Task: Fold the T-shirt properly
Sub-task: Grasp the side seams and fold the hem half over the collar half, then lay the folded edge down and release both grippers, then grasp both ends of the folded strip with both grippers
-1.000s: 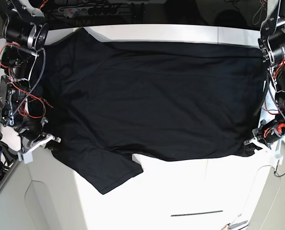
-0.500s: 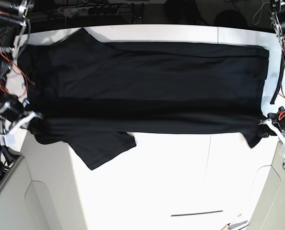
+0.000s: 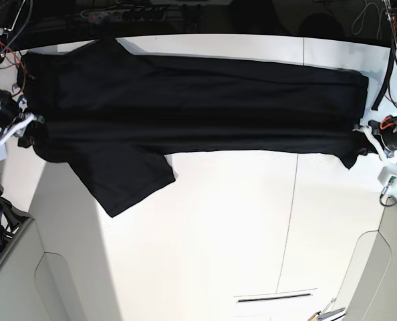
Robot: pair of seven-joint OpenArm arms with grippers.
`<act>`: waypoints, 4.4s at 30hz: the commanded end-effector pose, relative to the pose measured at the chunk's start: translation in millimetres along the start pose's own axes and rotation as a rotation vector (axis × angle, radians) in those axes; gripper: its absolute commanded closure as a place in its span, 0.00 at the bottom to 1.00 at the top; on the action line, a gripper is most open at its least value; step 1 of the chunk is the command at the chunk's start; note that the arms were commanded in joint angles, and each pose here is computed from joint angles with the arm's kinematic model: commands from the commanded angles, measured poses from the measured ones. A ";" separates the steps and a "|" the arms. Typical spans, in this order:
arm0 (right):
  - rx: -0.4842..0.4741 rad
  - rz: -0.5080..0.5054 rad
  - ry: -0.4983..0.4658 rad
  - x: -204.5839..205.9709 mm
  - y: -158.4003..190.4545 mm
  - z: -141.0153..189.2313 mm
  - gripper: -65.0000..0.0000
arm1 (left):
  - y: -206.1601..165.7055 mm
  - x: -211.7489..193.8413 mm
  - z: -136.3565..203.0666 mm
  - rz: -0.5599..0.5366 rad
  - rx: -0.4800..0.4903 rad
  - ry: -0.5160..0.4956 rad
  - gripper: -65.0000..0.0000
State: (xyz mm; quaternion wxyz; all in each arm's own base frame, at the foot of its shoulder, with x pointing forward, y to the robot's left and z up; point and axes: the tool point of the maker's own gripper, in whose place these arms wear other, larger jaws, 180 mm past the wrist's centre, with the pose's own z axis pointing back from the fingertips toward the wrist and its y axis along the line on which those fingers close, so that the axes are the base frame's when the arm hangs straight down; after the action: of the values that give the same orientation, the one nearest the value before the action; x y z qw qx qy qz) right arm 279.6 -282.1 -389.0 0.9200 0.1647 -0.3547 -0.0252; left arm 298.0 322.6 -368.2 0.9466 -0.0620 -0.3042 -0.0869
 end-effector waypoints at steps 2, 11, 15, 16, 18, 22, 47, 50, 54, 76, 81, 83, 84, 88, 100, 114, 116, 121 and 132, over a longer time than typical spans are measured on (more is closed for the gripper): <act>-0.019 0.020 -0.043 14.7 -6.5 7.6 1.00 | 9.5 6.0 9.8 -0.026 0.033 -0.013 1.00; -0.041 -0.048 0.006 -12.8 -20.8 2.8 0.87 | -0.2 -24.1 5.2 -0.002 0.007 0.006 1.00; -0.044 -0.055 0.004 -13.5 -22.6 2.8 0.55 | -2.1 -20.9 4.2 0.002 0.003 -0.016 1.00; -0.045 -0.058 -0.003 -11.6 -23.4 4.0 0.54 | -1.9 -20.9 4.2 0.002 0.003 -0.016 1.00; -0.032 -0.082 -0.050 -0.3 -23.4 8.0 0.54 | -1.9 -21.0 4.2 0.002 0.003 -0.015 1.00; -0.015 -0.127 -0.200 45.9 -28.7 19.3 0.54 | -1.9 -20.9 4.2 0.002 0.003 -0.016 1.00; 0.167 0.072 -0.006 21.7 97.6 -125.5 0.55 | -4.1 -19.3 4.2 0.012 -0.009 -0.025 1.00; 0.198 0.060 -0.011 19.3 113.4 -130.6 0.55 | -4.2 -19.3 4.2 0.012 -0.009 -0.025 1.00; 0.203 0.076 -0.025 24.6 119.4 -130.0 0.73 | -4.1 -19.5 4.3 0.012 -0.009 -0.024 1.00; 0.170 0.186 -0.193 60.9 116.6 32.1 1.00 | -13.1 17.2 56.8 -0.168 0.156 -0.108 1.00; 0.145 0.134 -0.170 32.4 103.6 56.1 1.00 | -3.3 -2.7 69.1 -0.148 0.189 -0.078 1.00; 0.137 0.125 -0.135 17.4 100.4 57.6 1.00 | -3.9 -8.5 68.7 -0.146 0.186 -0.064 1.00; 0.136 0.119 -0.120 10.9 99.5 58.0 1.00 | -4.6 -9.8 68.5 -0.143 0.183 -0.062 1.00; 0.132 0.085 -0.074 -12.3 99.4 58.2 1.00 | -11.5 -15.3 67.3 -0.118 0.145 -0.056 1.00; 0.072 -0.053 0.070 -76.9 74.9 44.2 0.75 | -11.6 -39.3 67.3 -0.083 0.149 0.011 0.73; 0.044 -0.033 -0.080 -27.2 64.2 58.5 0.57 | 7.3 -47.0 79.8 0.062 0.225 -0.017 0.49; 0.046 -0.029 -0.102 -19.5 64.4 58.9 0.57 | 11.6 -43.9 84.6 0.093 0.234 -0.049 0.47; 0.079 -0.034 -0.151 -3.4 71.4 56.7 0.57 | 25.6 -48.5 98.3 0.177 0.284 -0.105 0.43; 0.174 -0.082 -0.120 -21.6 105.2 38.2 1.00 | 26.9 -63.1 88.1 0.281 0.268 -0.168 0.27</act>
State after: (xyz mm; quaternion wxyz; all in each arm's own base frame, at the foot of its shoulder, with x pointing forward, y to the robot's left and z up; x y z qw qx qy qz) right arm 225.3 -186.8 -352.4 0.8850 0.2587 -0.3840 -0.0480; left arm 196.4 367.3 -347.5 0.9264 0.0096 -0.3628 0.1003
